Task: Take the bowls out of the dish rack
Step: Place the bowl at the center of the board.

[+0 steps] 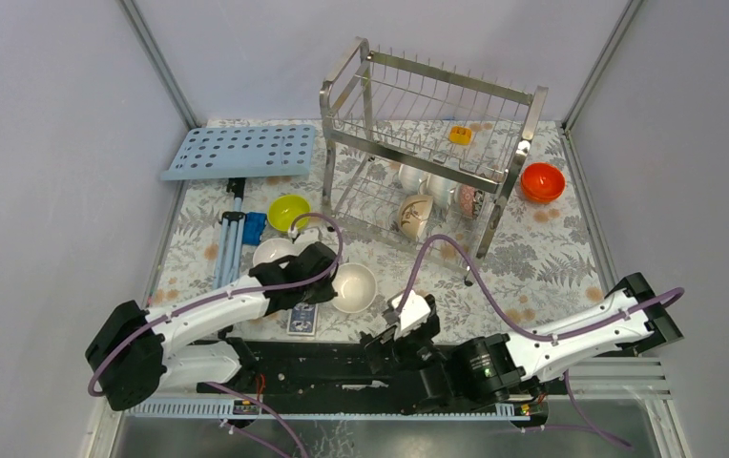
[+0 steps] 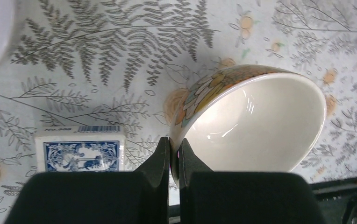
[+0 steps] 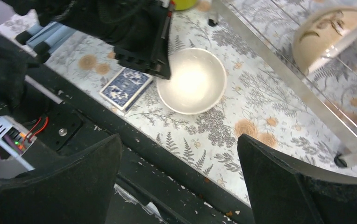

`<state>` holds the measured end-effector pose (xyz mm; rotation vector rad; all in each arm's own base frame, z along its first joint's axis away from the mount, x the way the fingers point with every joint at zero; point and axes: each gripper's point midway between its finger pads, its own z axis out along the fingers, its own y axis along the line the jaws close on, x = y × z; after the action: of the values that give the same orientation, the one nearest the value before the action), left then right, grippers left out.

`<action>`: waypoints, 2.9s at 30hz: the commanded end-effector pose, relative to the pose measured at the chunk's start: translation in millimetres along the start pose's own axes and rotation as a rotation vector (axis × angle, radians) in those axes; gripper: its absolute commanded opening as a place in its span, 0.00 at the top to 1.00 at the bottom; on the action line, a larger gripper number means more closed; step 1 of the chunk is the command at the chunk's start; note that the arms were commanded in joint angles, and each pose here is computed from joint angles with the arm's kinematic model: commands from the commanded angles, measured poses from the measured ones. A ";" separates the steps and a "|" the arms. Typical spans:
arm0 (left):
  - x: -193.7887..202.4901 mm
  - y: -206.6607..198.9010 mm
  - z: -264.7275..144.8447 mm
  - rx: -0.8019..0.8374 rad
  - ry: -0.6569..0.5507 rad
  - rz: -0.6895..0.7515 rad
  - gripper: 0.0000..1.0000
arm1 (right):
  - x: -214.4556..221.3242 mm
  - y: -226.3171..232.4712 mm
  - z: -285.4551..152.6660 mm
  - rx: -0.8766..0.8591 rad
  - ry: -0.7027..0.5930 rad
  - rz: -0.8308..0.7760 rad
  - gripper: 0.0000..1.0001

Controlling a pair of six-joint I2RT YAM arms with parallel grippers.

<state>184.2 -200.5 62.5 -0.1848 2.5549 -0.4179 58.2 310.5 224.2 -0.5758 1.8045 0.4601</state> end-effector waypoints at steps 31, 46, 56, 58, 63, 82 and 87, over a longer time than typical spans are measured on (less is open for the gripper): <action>-34.5 5.6 3.7 -0.012 -0.070 -0.190 0.50 | 22.6 -46.3 -3.5 0.172 -0.016 0.201 0.00; -51.5 1.2 -31.2 0.066 -0.149 -0.158 0.36 | -14.1 -32.6 -4.0 0.116 -0.069 0.006 0.00; -70.6 -2.8 -61.1 0.166 -0.272 -0.181 0.35 | -114.2 -89.2 -27.4 0.091 -0.204 0.158 0.04; -70.8 -1.8 -61.5 0.172 -0.282 -0.183 0.35 | -130.8 -109.1 -35.4 0.131 -0.227 0.166 0.06; -72.0 -3.2 -61.4 0.172 -0.283 -0.181 0.35 | -173.6 -148.2 -59.0 0.232 -0.303 0.159 0.08; -75.0 -14.6 -67.4 0.207 -0.264 -0.189 0.35 | -356.9 -244.2 -23.9 0.506 -0.463 0.154 0.07; -83.9 -15.0 -82.7 0.222 -0.303 -0.178 0.35 | -337.5 -354.8 -65.0 0.743 -0.637 0.453 0.07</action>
<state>203.6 -174.4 139.0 -0.3779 2.2848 -0.6287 314.3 101.9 549.5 0.2033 1.4314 0.0366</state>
